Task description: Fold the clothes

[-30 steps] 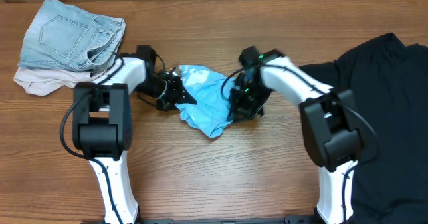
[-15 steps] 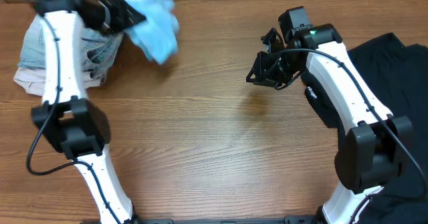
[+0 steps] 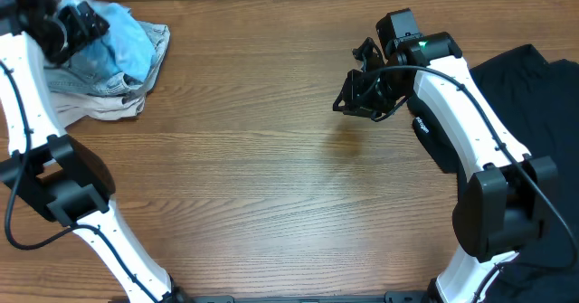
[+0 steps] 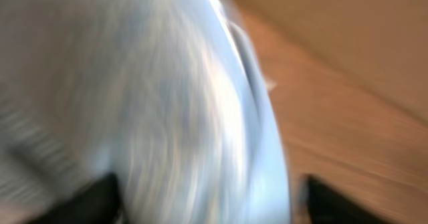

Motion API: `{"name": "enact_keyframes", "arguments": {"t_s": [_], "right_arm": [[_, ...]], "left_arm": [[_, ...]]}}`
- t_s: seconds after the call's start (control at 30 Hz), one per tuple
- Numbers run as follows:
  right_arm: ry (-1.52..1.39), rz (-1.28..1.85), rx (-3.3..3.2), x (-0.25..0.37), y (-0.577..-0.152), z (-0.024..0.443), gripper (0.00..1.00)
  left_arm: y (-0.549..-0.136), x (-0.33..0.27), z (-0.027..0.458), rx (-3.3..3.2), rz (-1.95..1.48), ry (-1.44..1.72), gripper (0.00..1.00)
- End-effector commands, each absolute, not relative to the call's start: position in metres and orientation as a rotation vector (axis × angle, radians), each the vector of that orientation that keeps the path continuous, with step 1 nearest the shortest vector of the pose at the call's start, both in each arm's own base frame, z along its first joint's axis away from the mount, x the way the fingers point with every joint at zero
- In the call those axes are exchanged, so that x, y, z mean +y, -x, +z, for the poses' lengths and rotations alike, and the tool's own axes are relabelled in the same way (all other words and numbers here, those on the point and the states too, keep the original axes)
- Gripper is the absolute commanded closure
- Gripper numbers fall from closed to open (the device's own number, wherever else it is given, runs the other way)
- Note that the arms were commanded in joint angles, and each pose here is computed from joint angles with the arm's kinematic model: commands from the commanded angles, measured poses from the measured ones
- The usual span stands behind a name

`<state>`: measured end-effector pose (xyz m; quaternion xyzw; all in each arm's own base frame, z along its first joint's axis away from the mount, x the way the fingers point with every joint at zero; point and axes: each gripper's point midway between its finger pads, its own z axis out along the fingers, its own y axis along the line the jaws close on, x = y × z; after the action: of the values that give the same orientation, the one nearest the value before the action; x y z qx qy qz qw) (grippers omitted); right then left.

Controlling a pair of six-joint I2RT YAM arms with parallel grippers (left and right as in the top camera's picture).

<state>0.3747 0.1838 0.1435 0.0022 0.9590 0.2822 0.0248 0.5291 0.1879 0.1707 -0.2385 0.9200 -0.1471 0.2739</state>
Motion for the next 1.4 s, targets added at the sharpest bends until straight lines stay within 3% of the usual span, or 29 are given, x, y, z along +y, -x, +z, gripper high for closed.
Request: {"name": "enact_keyframes", "arguments": {"t_s": [0.0,0.33,0.5,0.57,0.63,0.8,0.93,0.97,1.07,1.17,1.37], "right_arm": [[0.005,0.868,2.957,0.183,-0.376,0.147,0.73],[0.003,0.868,2.961,0.183,-0.375,0.147,0.72],[0.003,0.867,2.959,0.182,-0.376,0.147,0.72],[0.005,0.865,2.955,0.182,-0.376,0.149,0.72],[0.01,0.851,2.939,0.181,-0.377,0.153,0.72],[0.043,0.672,2.81,0.164,-0.376,0.197,0.68],[0.081,0.534,2.619,0.151,-0.362,0.26,0.67],[0.087,0.498,2.55,0.146,-0.355,0.281,0.66],[0.072,0.405,2.373,0.128,-0.336,0.334,0.52],[0.024,0.343,2.215,0.104,-0.314,0.379,0.0],[0.002,0.357,2.042,0.085,-0.274,0.427,0.0]], "left_arm": [[-0.508,0.223,0.145,2.526,-0.281,0.788,0.0],[-0.447,0.252,0.25,2.36,-0.531,0.921,0.0],[-0.42,0.232,0.316,2.294,-0.543,0.749,0.0],[-0.421,0.203,0.349,2.232,-0.632,0.548,0.18],[-0.418,0.169,0.381,2.182,-0.658,0.345,0.23],[-0.402,0.091,0.43,2.174,-0.425,0.007,0.19],[-0.374,0.041,0.465,2.146,-0.197,-0.124,0.0],[-0.365,0.031,0.474,2.125,-0.166,-0.148,0.0],[-0.331,0.007,0.502,2.048,-0.112,-0.203,0.0],[-0.297,-0.011,0.521,1.991,-0.096,-0.247,0.0],[-0.245,-0.023,0.539,1.925,-0.092,-0.273,0.0]]}}
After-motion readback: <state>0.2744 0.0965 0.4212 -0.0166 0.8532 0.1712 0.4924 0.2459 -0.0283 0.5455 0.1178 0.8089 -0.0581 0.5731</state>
